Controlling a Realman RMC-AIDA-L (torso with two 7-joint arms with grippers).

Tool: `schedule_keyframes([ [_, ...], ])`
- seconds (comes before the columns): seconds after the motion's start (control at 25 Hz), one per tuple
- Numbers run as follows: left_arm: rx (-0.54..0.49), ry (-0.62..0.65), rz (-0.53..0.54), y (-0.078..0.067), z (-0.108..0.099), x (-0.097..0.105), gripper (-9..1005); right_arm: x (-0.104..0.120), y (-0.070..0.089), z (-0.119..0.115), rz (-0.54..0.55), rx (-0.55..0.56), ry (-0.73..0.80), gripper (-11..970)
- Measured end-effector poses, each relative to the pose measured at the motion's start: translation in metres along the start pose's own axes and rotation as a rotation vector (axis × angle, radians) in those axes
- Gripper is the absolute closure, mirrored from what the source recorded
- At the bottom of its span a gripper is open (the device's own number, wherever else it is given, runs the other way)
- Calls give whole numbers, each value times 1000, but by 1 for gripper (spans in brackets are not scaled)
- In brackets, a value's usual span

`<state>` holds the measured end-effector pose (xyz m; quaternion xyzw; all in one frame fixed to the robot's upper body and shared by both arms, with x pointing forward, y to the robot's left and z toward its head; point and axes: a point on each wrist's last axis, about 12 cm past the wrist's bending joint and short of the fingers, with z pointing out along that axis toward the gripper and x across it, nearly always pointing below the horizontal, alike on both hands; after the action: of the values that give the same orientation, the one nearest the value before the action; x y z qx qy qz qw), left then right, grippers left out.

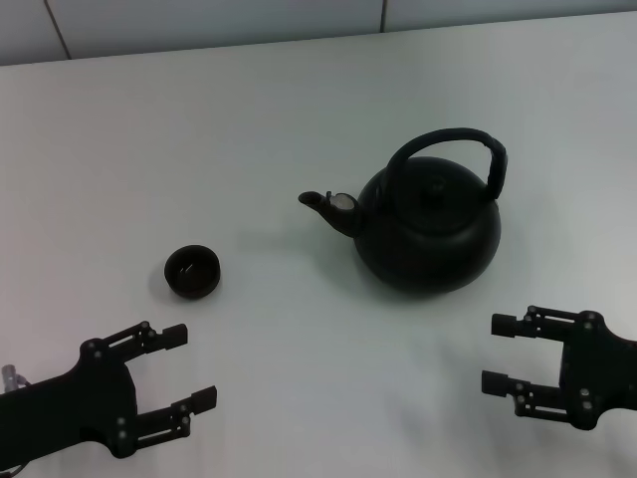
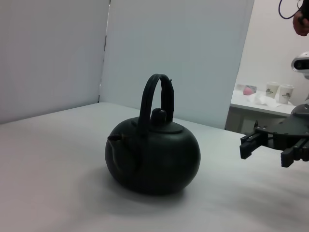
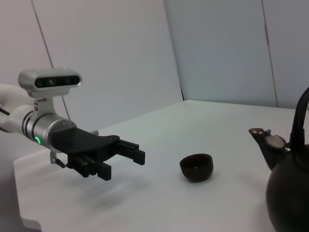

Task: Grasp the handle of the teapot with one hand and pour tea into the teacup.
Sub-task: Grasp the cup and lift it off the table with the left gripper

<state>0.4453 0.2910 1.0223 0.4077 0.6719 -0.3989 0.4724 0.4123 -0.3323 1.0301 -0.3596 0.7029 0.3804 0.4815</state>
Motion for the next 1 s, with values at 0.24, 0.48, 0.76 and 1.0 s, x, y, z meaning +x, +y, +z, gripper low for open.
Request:
schedule_keyframes([
  [0.24, 3, 2, -6, -1, 0, 1, 213, 1, 0, 2, -5, 6, 5, 285],
  [0.48, 6, 0, -9, -1, 1, 0, 213, 0, -2, 2, -8, 10, 7, 285],
  [0.76, 10, -8, -14, -1, 2, 0, 214, 0, -3, 2, -11, 13, 8, 285],
  [1.0, 14, -8, -13, -1, 3, -1, 214, 0, -4, 2, -12, 17, 11, 285],
])
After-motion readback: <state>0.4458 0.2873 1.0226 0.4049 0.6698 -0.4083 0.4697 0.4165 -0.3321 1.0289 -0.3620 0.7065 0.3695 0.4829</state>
